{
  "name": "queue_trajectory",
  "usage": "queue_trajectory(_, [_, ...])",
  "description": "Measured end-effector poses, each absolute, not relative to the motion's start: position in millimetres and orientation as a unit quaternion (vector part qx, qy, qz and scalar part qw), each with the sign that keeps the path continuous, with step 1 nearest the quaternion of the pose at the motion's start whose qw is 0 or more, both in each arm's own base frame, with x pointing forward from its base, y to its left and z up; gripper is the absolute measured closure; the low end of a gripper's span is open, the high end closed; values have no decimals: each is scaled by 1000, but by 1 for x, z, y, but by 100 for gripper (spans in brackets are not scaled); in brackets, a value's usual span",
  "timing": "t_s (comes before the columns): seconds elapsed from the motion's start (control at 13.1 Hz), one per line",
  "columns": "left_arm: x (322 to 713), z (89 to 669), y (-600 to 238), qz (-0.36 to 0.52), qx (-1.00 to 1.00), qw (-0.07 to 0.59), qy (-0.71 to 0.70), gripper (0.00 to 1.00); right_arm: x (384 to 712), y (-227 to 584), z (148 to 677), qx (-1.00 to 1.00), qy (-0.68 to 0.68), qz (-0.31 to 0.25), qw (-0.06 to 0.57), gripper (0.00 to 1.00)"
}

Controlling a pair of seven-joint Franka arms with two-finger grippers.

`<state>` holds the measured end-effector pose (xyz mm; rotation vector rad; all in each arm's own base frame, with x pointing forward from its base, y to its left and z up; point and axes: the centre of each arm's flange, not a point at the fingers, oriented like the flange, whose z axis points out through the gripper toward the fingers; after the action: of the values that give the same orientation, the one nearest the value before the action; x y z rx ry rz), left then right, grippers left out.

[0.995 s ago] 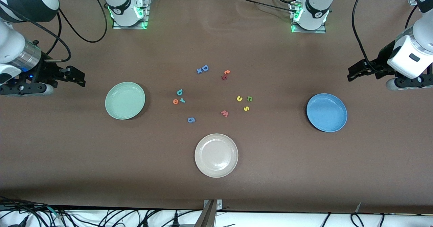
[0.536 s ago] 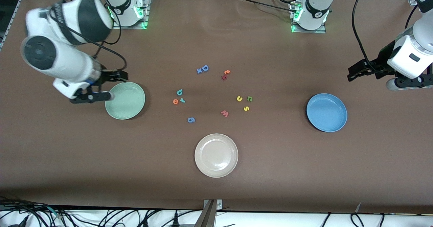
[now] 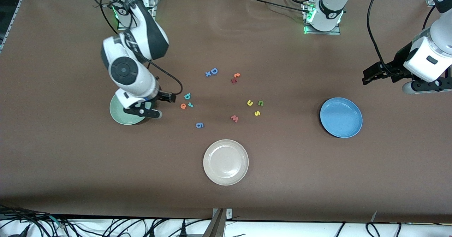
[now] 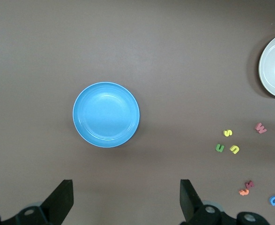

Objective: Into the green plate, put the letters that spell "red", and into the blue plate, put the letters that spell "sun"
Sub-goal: 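Move the right gripper over the letters beside the green plate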

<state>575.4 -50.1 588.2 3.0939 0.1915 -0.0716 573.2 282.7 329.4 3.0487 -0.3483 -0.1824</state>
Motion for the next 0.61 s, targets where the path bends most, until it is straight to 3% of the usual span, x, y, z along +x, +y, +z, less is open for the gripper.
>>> queue_trajectory(0.46, [578,576,-49,-38,997,21,63,0,562,326,243,963,-268,-29,21,1])
queue_trajectory(0.61, [585,552,-51,-61,996,24,61,0,559,325,225,955,-296,-24,18,19])
